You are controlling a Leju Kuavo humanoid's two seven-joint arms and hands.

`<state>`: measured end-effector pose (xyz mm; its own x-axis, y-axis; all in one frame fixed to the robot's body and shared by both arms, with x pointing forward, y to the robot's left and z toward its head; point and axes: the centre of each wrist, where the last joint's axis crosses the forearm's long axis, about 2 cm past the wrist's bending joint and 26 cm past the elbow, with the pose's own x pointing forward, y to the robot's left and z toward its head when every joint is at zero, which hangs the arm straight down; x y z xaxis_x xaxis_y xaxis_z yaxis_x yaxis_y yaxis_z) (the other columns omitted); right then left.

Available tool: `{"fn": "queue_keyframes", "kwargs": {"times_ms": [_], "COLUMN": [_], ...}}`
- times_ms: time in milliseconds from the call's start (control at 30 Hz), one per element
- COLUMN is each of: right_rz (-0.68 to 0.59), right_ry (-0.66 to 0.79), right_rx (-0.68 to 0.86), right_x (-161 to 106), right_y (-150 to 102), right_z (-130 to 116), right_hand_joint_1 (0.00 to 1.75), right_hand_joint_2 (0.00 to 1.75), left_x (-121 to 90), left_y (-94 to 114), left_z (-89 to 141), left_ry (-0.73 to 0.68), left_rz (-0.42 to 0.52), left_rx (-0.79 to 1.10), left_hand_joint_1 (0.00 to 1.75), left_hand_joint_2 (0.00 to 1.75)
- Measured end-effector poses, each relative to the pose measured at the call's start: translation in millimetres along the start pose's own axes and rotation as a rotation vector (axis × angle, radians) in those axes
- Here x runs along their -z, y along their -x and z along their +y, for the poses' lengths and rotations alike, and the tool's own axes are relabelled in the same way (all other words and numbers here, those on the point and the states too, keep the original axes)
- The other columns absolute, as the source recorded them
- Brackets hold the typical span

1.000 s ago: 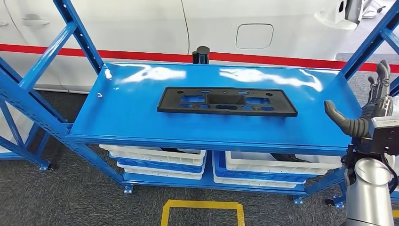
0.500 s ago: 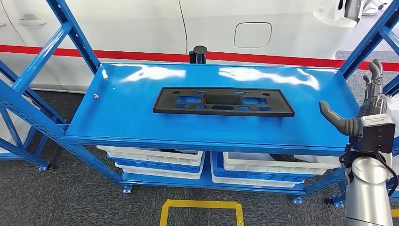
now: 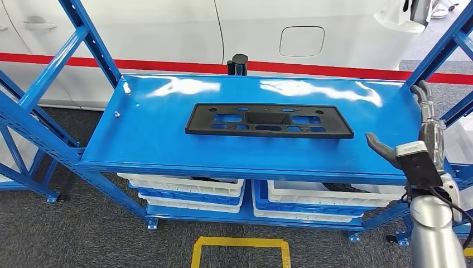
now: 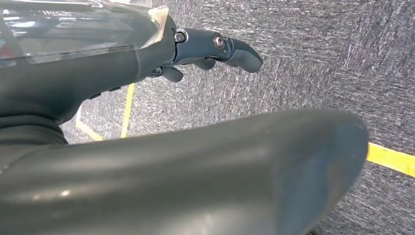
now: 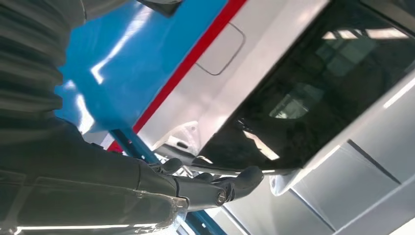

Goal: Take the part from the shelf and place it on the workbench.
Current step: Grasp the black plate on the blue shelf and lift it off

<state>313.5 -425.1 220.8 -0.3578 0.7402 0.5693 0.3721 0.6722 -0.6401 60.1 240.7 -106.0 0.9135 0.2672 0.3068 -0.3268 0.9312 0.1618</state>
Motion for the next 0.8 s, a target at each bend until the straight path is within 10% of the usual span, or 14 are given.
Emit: {"fn": "queue_keyframes", "kwargs": {"times_ms": [800], "right_rz": [-0.107], "right_ry": [-0.324], "right_rx": [-0.124], "right_x": [10.8], "right_y": [-28.5], "right_z": [58.2], "right_hand_joint_1": [0.0], "right_hand_joint_2": [1.75], "left_x": [0.6], "left_y": [0.6], "left_z": [2.3], "left_ry": [-0.015], "left_rz": [0.012], "left_rx": [-0.048], "left_hand_joint_1": [0.0], "left_hand_joint_2": [0.0]}}
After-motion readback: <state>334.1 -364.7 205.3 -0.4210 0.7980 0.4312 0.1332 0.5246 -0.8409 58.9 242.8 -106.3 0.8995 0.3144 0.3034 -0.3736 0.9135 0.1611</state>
